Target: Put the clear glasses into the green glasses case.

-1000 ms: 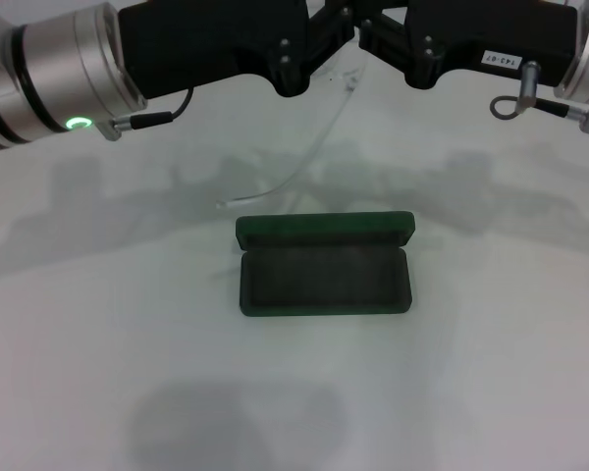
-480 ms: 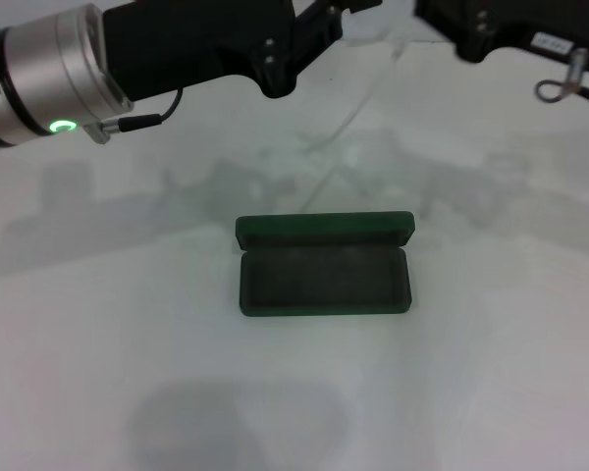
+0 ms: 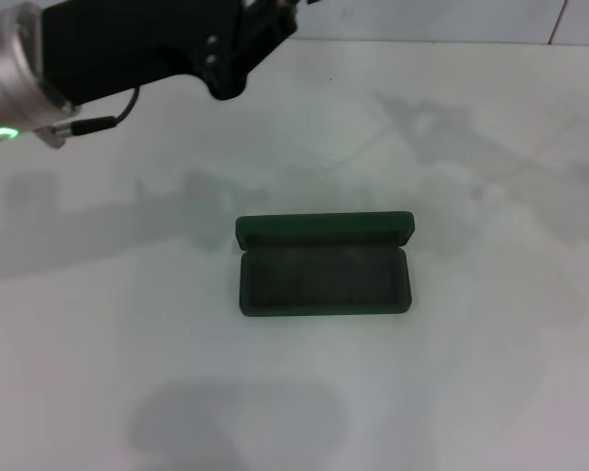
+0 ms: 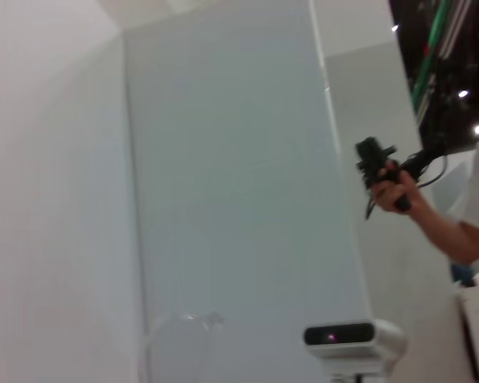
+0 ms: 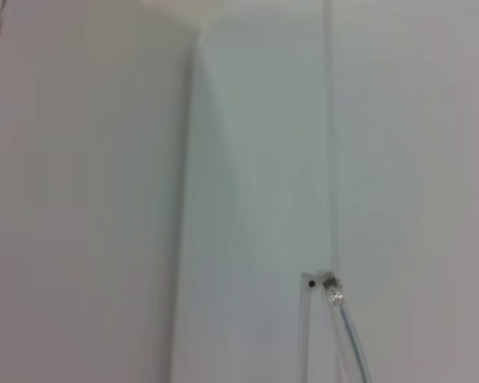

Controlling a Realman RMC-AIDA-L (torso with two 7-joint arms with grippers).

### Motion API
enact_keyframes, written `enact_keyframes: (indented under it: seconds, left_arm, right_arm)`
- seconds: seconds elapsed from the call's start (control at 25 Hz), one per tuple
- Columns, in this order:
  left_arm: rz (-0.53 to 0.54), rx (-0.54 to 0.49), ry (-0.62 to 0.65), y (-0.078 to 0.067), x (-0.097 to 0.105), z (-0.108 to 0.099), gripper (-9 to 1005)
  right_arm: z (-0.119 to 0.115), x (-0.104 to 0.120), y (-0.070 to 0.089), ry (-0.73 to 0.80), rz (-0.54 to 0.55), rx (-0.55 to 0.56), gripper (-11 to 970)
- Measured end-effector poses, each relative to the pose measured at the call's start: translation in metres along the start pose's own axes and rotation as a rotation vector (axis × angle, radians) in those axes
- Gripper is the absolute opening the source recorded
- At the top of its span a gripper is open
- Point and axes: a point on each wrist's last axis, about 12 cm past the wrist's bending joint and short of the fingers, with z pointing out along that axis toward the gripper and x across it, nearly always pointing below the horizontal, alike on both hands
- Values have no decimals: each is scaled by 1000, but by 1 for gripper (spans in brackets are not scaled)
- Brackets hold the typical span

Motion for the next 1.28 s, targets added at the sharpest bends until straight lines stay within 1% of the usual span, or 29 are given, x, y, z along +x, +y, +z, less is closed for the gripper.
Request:
enact_keyframes:
  seconds: [0.16,0.36,0.52,0.76,0.88,0.92,1.08,1.2,1.28]
  left_arm:
    - [-20,52,-21,-8,-2,-5,28]
    - [-30,81,-39,-15,-1,-7,28]
    - [-38,91,-45,-19,2,-5,28]
    - [-35,149,-85,-24,1,6,28]
    - [-25,166,-91,-23,2,11,28]
    - [-24,183,-107,-21,4,20,28]
    - [-19,200,-138,-16,6,33,28]
    - [10,175,-153,-10,7,41,28]
    - [18,164,-157,-8,8,42,28]
  right_arm:
    - [-12,-7,-3,-113,44,65,110]
    - [-13,-10,-1,-209,113,91,110]
    - [-7,-11,2,-241,146,78,110]
    - [9,-11,11,-282,191,31,110]
    - [16,-12,13,-299,206,13,110]
    - [18,-12,15,-312,218,10,110]
    - [21,-14,18,-348,244,4,110]
    - [24,-13,22,-369,268,-7,110]
    - [26,-12,24,-382,288,-11,110]
